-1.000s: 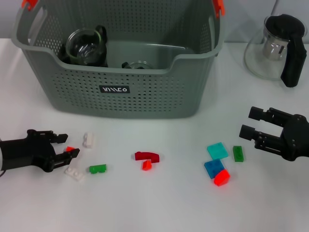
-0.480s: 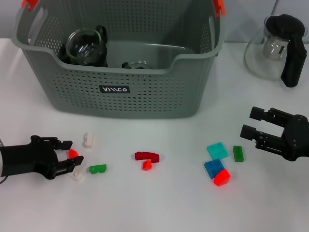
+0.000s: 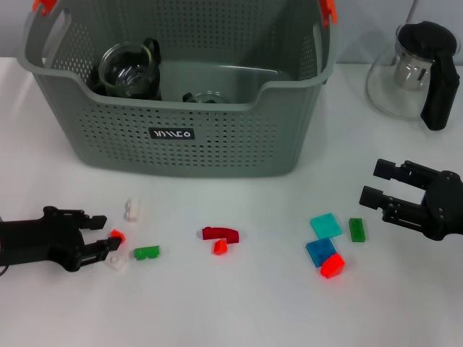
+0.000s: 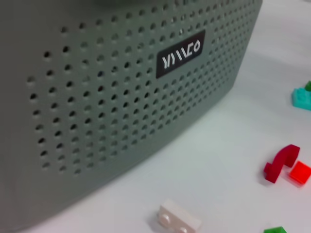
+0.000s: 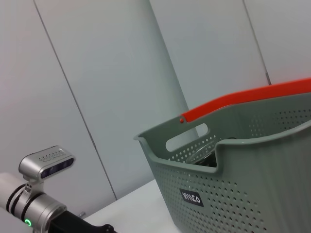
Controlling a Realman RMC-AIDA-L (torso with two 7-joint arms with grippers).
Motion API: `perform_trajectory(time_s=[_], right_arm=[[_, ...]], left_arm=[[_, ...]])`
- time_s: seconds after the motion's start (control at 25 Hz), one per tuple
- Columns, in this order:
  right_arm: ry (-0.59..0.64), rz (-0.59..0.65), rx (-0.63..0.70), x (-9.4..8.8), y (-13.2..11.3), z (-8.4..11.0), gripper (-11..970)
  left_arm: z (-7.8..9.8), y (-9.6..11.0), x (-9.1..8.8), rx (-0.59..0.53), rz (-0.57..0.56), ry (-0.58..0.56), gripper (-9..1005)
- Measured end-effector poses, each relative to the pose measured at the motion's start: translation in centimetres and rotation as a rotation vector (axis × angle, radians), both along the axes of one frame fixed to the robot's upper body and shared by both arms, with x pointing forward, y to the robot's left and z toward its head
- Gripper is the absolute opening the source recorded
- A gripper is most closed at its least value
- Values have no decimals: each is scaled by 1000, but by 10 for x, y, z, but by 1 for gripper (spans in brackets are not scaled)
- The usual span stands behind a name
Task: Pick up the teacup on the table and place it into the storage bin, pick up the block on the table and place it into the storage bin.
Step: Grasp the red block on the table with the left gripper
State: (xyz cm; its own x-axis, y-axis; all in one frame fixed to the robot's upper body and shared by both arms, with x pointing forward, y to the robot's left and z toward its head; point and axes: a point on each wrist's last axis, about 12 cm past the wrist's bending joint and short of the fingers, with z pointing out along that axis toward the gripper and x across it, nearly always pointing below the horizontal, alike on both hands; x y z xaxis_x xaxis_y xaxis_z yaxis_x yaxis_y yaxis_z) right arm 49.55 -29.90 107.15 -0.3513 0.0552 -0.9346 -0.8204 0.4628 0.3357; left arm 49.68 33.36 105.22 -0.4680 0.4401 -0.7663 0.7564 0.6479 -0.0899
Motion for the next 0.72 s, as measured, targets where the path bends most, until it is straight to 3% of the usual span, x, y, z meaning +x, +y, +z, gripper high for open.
perform_trajectory(time_s=[0.4, 0.6, 0.72], right_arm=[[-1, -1, 0, 0, -1, 0, 760], [-4, -1, -6, 2, 0, 1, 760], [-4, -4, -10, 3, 1, 1, 760]], left_arm=[[0, -2, 2, 15, -23, -30, 472], [4, 0, 3, -57, 12, -174, 474], [-4, -2, -2, -131, 50, -251, 476]])
